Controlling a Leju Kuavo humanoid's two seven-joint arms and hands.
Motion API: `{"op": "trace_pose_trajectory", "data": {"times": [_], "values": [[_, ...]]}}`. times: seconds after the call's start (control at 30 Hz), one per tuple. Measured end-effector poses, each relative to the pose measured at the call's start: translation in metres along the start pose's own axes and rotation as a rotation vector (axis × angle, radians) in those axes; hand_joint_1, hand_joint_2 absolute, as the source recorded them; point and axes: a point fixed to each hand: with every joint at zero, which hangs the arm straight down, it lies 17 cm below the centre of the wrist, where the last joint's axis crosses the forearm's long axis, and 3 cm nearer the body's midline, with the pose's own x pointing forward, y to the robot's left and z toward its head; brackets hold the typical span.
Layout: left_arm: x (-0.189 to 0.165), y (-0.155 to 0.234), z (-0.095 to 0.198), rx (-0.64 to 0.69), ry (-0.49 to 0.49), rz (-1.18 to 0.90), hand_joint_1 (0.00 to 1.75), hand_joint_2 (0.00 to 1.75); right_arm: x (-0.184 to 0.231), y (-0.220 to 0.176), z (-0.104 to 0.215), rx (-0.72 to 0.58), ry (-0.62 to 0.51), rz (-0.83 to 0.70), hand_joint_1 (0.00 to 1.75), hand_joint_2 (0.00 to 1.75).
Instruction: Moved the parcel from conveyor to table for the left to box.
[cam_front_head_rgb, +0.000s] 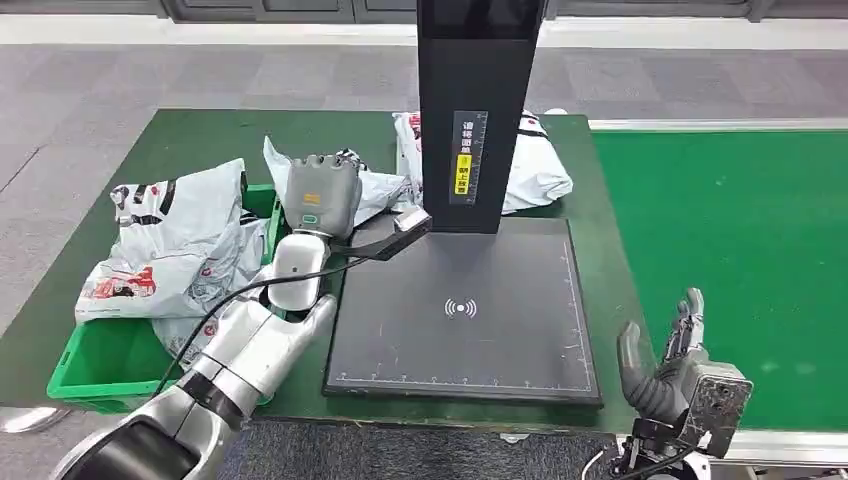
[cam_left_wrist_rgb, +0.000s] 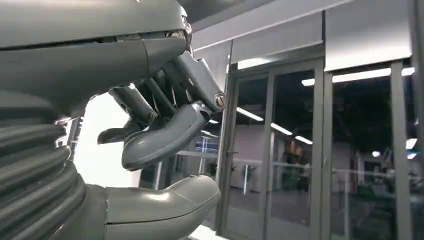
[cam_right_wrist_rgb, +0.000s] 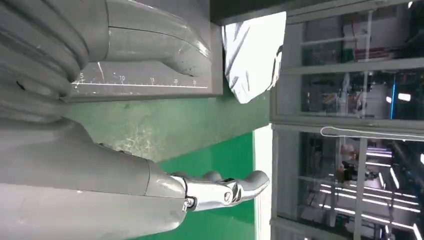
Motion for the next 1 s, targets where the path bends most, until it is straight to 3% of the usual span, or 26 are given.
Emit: {"op": "trace_pose_trajectory", "data": {"times": [0.17, 0.2, 0.23, 0.4, 0.63, 0.67, 0.83, 1.0], "values": [[0.004, 0.009, 0.0, 0.024, -0.003, 0.014, 1.75, 1.75, -0.001, 0.0, 0.0, 0.001, 0.002, 0.001, 0.0, 1.75], [0.004, 0.01, 0.0, 0.028, -0.004, 0.016, 1.01, 1.75, -0.002, 0.001, 0.0, 0.002, 0.003, 0.001, 0.0, 1.75], [0.006, 0.013, 0.0, 0.04, -0.01, 0.021, 0.0, 1.75, -0.002, 0.001, 0.001, 0.002, 0.002, 0.001, 0.0, 1.75], [0.017, 0.043, -0.002, 0.16, -0.053, 0.059, 0.0, 1.75, -0.002, 0.002, -0.003, -0.001, -0.003, -0.008, 0.0, 1.75], [0.024, 0.047, 0.0, 0.169, -0.039, 0.06, 0.0, 1.75, -0.007, 0.004, -0.007, -0.006, 0.001, -0.016, 0.0, 1.75], [0.024, 0.044, 0.0, 0.159, -0.04, 0.057, 0.0, 0.0, -0.006, 0.004, -0.007, -0.007, -0.002, -0.016, 0.0, 1.75], [0.028, -0.008, 0.003, -0.063, -0.066, -0.002, 0.0, 0.0, -0.007, 0.007, -0.011, -0.003, -0.003, -0.02, 0.0, 1.75], [-0.001, -0.074, 0.008, -0.325, -0.028, -0.071, 0.0, 0.0, -0.009, 0.015, -0.02, 0.023, 0.002, -0.032, 0.0, 1.75]]}}
